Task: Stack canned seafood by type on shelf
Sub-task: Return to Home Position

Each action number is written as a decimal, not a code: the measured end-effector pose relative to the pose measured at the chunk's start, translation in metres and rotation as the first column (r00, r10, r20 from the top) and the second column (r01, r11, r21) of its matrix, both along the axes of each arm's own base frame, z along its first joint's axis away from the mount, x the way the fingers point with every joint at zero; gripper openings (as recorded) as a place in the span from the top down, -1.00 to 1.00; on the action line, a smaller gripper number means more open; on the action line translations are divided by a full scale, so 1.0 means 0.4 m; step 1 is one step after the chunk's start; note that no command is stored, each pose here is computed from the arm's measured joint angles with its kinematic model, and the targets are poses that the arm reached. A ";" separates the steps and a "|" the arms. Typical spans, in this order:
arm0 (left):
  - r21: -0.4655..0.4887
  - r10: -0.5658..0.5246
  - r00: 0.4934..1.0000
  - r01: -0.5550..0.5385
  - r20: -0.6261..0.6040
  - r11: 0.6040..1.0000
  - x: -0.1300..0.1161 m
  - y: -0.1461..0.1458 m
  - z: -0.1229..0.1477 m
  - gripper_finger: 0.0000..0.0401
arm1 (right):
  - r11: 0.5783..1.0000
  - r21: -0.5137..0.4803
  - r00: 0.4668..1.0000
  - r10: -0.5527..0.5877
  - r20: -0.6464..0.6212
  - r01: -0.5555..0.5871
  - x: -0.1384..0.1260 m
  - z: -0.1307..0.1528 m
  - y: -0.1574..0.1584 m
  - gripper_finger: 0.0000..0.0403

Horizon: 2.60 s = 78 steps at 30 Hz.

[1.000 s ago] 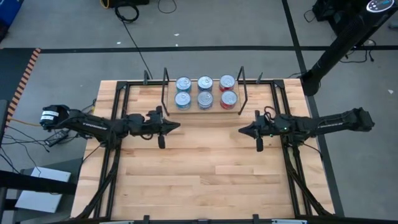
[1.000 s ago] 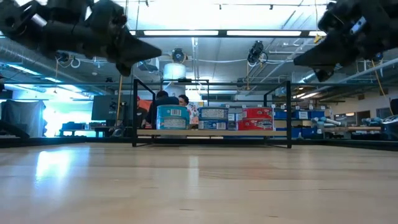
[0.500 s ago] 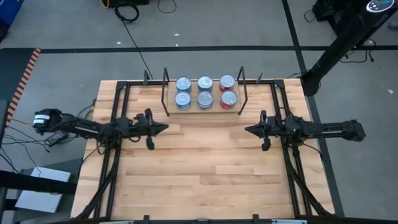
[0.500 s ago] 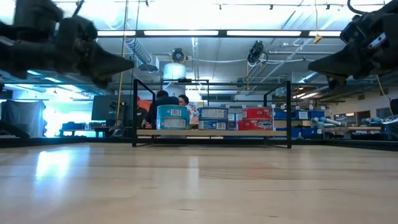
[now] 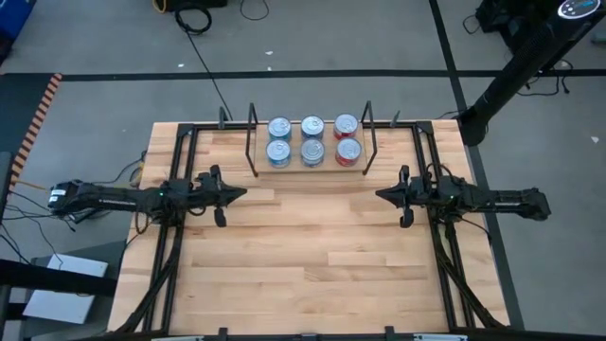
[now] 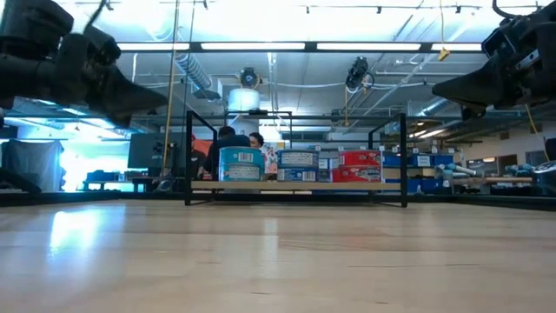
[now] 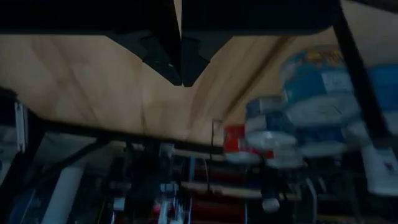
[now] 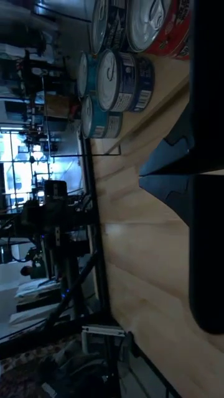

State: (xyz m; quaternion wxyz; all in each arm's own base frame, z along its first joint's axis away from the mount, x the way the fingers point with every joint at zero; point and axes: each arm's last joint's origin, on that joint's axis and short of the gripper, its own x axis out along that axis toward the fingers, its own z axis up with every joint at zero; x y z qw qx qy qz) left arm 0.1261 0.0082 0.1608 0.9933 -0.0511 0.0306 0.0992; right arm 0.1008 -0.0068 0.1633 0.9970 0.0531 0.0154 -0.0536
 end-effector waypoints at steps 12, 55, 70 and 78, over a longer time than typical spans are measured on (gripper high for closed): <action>0.081 0.043 0.993 -0.052 0.107 0.995 -0.075 0.002 0.024 1.00 | 1.000 -0.029 1.000 0.000 0.024 0.000 -0.004 0.006 -0.001 1.00; 0.029 0.110 0.994 -0.110 0.025 0.993 -0.049 0.010 0.007 0.96 | 0.988 -0.061 0.989 -0.145 -0.015 0.144 0.001 -0.001 -0.022 0.95; 0.029 0.107 0.994 -0.107 0.027 0.994 -0.049 0.010 0.007 0.96 | 0.988 -0.061 0.989 -0.145 -0.016 0.144 0.001 -0.001 -0.022 0.94; 0.029 0.107 0.994 -0.107 0.027 0.994 -0.049 0.010 0.007 0.96 | 0.988 -0.060 0.989 -0.145 -0.016 0.144 0.001 -0.001 -0.022 0.94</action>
